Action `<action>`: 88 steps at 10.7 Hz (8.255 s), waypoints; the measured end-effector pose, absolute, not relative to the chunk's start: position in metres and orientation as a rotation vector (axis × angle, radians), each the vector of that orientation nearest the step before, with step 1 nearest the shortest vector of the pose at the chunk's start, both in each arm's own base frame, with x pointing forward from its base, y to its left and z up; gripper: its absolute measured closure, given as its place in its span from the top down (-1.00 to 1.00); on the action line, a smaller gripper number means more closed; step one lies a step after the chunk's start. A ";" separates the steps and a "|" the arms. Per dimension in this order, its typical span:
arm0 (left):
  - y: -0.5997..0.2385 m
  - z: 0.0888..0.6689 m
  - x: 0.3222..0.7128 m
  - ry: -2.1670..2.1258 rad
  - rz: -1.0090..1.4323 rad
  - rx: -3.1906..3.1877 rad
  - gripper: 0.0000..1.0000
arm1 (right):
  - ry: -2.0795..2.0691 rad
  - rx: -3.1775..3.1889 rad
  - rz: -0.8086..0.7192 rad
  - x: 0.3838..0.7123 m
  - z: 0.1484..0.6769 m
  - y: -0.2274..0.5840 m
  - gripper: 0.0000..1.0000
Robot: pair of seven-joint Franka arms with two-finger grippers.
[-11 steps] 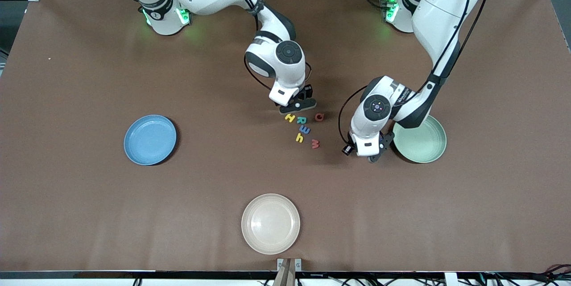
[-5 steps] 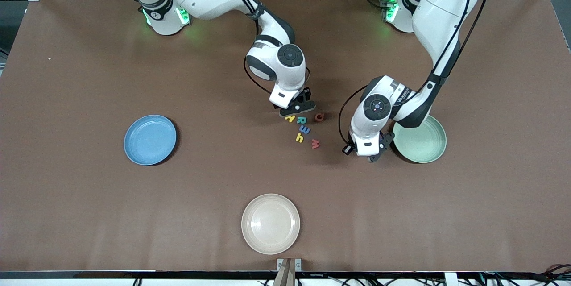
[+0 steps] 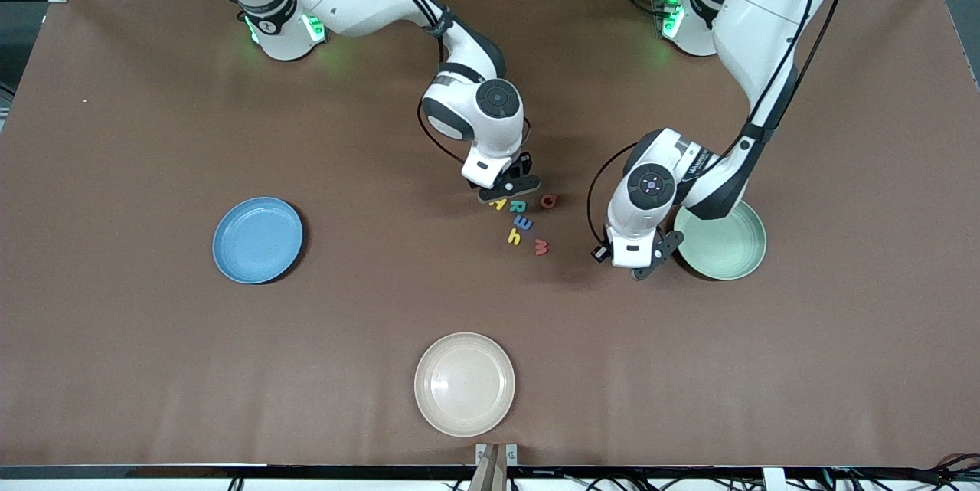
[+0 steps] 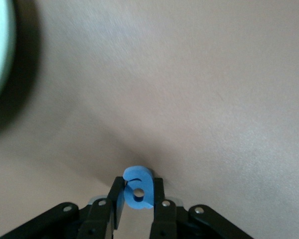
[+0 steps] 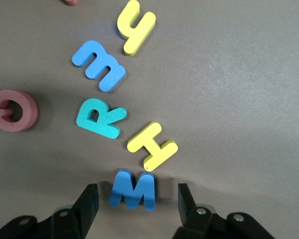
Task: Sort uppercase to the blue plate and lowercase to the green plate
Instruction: 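Drop the 'a' on the green plate while the right gripper grasps the blue 'M', then place the 'M' on the blue plate while the left gripper grasps the pink 'w', then carry the pink 'w' with the left gripper over the green plate, then release the 'w' on the green plate while the right gripper nears the letters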
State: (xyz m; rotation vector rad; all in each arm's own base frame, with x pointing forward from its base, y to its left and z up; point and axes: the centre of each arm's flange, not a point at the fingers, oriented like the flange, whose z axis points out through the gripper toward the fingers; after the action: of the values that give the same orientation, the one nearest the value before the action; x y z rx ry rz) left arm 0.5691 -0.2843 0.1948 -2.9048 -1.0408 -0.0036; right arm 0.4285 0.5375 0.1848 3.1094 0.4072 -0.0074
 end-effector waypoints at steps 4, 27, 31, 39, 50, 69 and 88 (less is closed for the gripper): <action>-0.245 0.235 0.574 -0.771 0.040 -2.913 -0.45 | 0.396 3.110 -0.008 0.429 0.184 0.537 0.40; -0.234 0.318 0.566 -0.270 -0.055 -3.134 -0.18 | 0.231 3.060 -0.251 0.555 0.384 0.337 -0.18; -0.288 0.312 0.584 -0.184 -0.111 -3.212 -0.08 | 0.088 3.033 -0.364 0.604 0.347 0.208 -0.18; -0.396 0.242 0.566 -0.234 -0.149 -3.229 -0.07 | -0.098 3.018 -0.496 0.613 0.257 0.034 -0.18; -0.428 0.184 0.550 -0.203 -0.145 -3.147 -0.06 | -0.117 3.055 -0.251 0.632 0.336 0.033 1.00; -0.413 0.187 0.568 -0.159 -0.176 -3.106 -0.45 | -0.216 3.125 -0.021 0.579 0.539 0.025 1.00; -0.083 0.222 0.549 0.255 -0.062 -3.033 0.04 | -0.464 3.133 -0.049 0.549 0.514 0.272 1.00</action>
State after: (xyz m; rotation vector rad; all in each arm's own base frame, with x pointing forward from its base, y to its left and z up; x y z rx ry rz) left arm 0.5489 -0.0827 0.2219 -3.0333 0.2554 -0.0621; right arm 0.5491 0.2720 0.5140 3.1329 -0.4641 -0.0490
